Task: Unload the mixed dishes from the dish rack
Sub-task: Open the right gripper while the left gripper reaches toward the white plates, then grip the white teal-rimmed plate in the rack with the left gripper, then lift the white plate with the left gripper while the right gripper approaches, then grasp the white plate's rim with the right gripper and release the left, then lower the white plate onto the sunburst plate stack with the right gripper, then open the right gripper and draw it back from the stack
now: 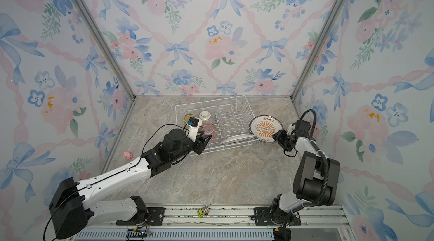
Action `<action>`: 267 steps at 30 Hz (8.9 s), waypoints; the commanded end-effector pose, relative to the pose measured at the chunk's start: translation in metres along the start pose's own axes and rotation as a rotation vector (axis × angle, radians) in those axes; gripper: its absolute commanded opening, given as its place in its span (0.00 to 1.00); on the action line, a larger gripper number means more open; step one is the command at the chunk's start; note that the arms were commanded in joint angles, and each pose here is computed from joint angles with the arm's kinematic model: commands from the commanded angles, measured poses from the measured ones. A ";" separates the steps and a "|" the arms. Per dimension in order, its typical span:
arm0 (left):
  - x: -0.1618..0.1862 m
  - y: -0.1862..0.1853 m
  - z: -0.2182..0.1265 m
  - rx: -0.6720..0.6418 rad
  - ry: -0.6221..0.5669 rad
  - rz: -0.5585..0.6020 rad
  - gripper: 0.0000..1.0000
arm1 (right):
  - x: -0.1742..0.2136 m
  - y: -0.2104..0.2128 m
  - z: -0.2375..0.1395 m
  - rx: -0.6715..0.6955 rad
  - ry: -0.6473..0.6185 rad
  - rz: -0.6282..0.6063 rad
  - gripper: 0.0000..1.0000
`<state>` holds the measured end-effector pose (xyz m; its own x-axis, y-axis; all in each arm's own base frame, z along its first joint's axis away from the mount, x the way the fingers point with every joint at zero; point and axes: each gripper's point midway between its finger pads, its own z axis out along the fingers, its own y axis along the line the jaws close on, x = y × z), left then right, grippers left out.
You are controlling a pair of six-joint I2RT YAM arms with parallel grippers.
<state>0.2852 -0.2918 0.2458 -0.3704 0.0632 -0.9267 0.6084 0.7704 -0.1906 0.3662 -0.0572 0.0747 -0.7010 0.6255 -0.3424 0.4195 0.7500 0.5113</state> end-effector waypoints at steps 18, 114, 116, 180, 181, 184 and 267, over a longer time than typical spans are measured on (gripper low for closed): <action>0.026 -0.093 0.038 0.138 0.208 0.496 0.39 | -0.018 0.019 -0.071 -0.034 -0.192 -0.034 0.62; -0.116 -0.004 0.026 0.140 -0.064 0.062 0.00 | 0.041 0.186 -0.164 -0.929 -0.315 -0.435 0.56; -0.116 -0.003 0.026 0.169 -0.073 0.034 0.00 | 0.054 0.197 -0.164 -0.977 -0.277 -0.474 0.55; -0.060 0.035 0.025 0.071 -0.068 -0.070 0.38 | -0.013 0.177 -0.142 -0.714 -0.367 -0.225 0.00; -0.053 0.040 0.023 0.027 -0.056 -0.061 0.38 | -0.022 0.163 -0.140 -0.657 -0.388 -0.194 0.00; -0.035 0.050 0.014 -0.089 -0.027 -0.033 0.38 | -0.048 0.121 -0.135 -0.494 -0.441 -0.096 0.00; 0.014 0.081 -0.035 -0.222 0.027 -0.096 0.45 | -0.005 0.013 -0.009 -0.084 -0.042 0.044 0.54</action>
<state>0.3080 -0.2111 0.2334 -0.4257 0.0058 -0.9048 0.4088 0.8933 -0.1866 0.3787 -0.0487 0.0826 -0.6286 0.7128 -0.3110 0.3980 0.6384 0.6589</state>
